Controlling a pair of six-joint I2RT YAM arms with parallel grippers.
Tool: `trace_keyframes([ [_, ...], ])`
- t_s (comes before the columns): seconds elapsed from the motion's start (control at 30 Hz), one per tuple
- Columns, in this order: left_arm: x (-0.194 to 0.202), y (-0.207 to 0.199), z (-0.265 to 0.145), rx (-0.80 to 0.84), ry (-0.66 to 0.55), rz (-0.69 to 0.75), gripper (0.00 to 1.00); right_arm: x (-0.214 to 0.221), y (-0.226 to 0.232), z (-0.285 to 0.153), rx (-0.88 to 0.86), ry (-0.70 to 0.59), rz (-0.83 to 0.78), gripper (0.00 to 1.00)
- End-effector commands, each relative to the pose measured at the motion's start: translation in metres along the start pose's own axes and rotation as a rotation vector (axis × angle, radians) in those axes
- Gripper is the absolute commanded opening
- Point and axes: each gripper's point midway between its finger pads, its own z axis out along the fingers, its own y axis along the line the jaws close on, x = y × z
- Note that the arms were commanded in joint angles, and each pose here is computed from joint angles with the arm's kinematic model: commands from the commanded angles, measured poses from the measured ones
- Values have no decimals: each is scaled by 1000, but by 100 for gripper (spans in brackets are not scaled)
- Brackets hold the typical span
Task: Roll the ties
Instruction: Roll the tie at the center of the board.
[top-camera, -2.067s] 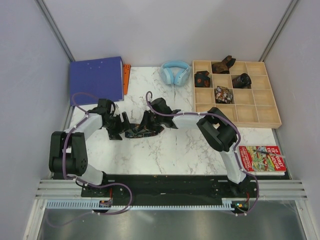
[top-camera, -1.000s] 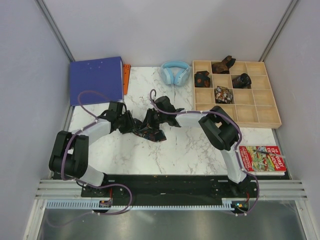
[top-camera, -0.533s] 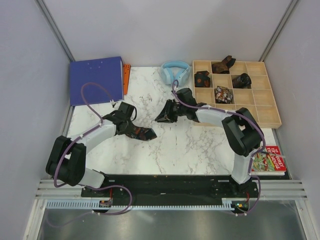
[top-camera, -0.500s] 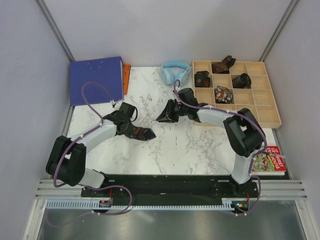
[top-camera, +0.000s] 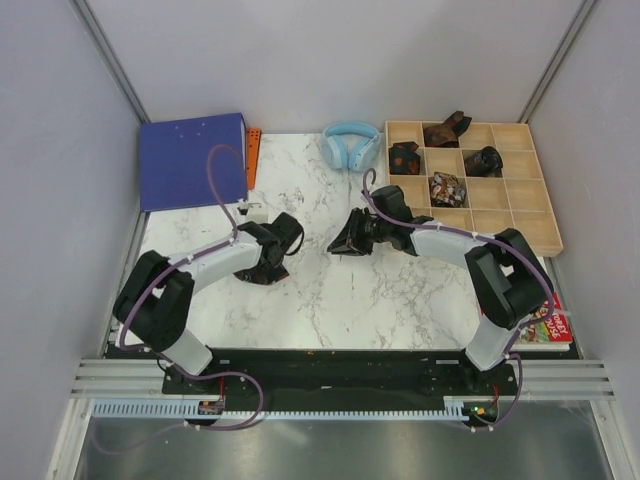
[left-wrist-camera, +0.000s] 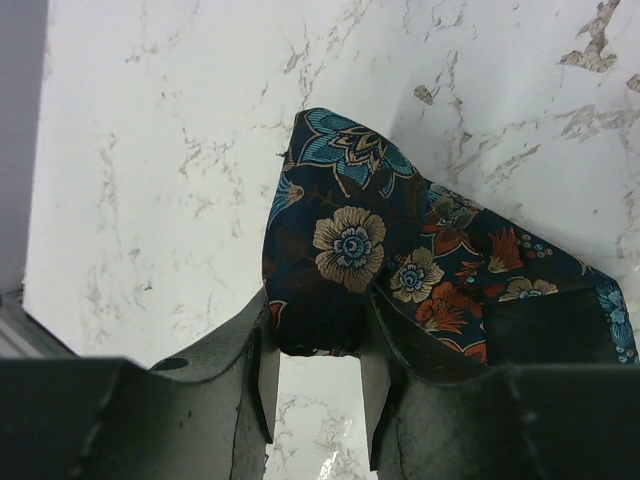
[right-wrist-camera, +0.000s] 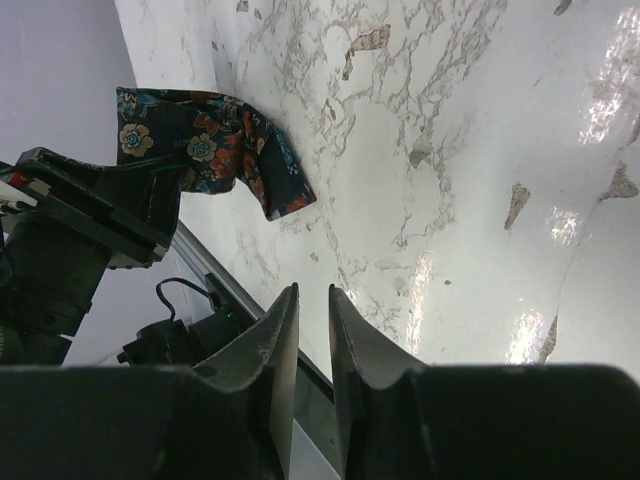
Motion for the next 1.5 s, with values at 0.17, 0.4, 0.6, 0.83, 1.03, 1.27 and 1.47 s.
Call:
trace_keyframes([
  [0.17,-21,-8,-16,-219,-166,155,19,-4,7,-17,-42,-30,-30,26],
  [0.4,-16,-10,-31,-373,-241,254,10,-2,6,-23,-46,-38,-24,25],
  [0.6,-11,-19,-49,-365,-307,343,7,-3,8,-25,-53,-43,-25,26],
  [0.83,9,-37,-44,-283,-232,522,2,-6,10,-27,-58,-49,-21,26],
  [1.03,37,-80,-39,25,-130,675,2,-4,12,-30,-62,-50,-23,27],
  [1.27,49,-104,-48,265,-109,834,6,-4,10,-35,-58,-55,-27,27],
  [1.47,47,-100,-46,259,-134,873,10,-4,8,-35,-51,-55,-27,27],
])
